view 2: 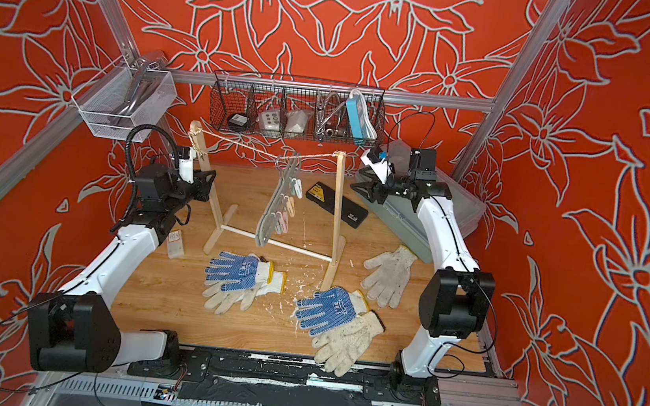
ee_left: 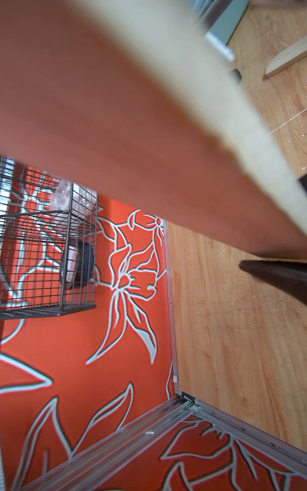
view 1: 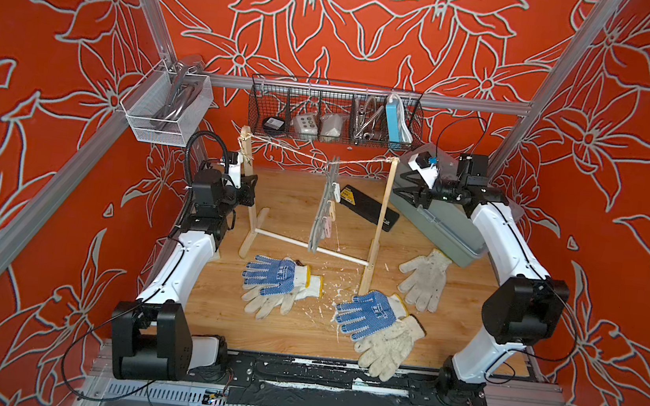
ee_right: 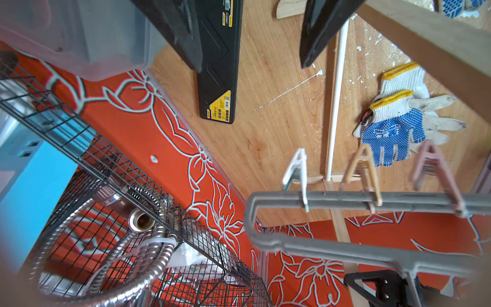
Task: Clip the gloves onto a hanger to dry
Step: Move the clothesline to the center of the board, then adjust the hanger on the clothesline.
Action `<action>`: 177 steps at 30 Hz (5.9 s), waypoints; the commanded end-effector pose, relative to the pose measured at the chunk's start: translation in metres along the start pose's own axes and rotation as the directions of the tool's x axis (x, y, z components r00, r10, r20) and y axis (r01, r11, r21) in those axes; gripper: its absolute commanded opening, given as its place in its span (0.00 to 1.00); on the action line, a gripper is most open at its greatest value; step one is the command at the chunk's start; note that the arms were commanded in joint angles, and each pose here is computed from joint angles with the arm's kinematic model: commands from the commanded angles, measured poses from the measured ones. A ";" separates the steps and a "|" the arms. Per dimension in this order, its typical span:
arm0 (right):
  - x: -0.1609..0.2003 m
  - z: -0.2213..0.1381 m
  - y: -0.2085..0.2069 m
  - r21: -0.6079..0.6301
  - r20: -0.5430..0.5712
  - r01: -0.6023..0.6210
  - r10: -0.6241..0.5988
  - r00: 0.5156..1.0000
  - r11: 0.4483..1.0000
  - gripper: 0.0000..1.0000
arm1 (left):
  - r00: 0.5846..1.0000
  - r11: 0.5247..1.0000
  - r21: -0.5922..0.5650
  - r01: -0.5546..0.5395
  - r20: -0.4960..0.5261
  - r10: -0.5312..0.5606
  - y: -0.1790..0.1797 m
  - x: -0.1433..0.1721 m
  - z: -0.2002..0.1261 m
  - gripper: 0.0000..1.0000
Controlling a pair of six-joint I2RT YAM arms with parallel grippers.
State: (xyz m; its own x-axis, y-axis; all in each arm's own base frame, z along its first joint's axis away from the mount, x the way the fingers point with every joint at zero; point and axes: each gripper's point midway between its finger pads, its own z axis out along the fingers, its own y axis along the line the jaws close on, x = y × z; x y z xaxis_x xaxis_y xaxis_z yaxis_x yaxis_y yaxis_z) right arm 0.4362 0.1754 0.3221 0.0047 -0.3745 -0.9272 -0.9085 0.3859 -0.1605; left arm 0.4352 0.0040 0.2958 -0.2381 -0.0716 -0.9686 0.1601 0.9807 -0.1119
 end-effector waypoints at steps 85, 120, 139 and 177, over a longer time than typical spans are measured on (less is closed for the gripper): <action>-0.086 -0.046 0.101 0.204 0.101 -0.456 0.444 0.890 0.866 0.64 | 0.952 0.937 -0.193 0.290 -0.044 -0.304 -0.006 0.010 -0.052 0.81; -0.088 0.071 0.135 0.264 -0.239 -0.379 0.440 0.865 0.887 0.31 | 0.801 0.698 0.393 0.599 -0.322 -0.505 -0.146 -0.039 -0.099 0.89; -0.074 0.089 0.138 0.234 -0.280 -0.377 0.434 0.857 0.896 0.00 | 0.792 0.657 0.448 0.606 -0.419 -0.444 -0.191 -0.025 -0.074 0.87; -0.072 0.028 0.122 0.467 -0.135 -0.405 0.517 0.845 0.786 0.01 | 0.913 0.963 0.141 0.232 -0.372 -0.166 -0.245 -0.034 -0.070 0.81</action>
State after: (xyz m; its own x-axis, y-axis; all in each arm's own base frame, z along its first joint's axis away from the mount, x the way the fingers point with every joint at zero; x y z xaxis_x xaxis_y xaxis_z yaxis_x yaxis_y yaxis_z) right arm 0.3416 0.2703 0.3548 -0.5187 -0.2702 -0.8111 -0.5135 0.8570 0.0429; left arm 0.3324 -0.2345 0.3795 -0.6018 -0.1897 -0.7758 0.3044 0.8435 -0.4425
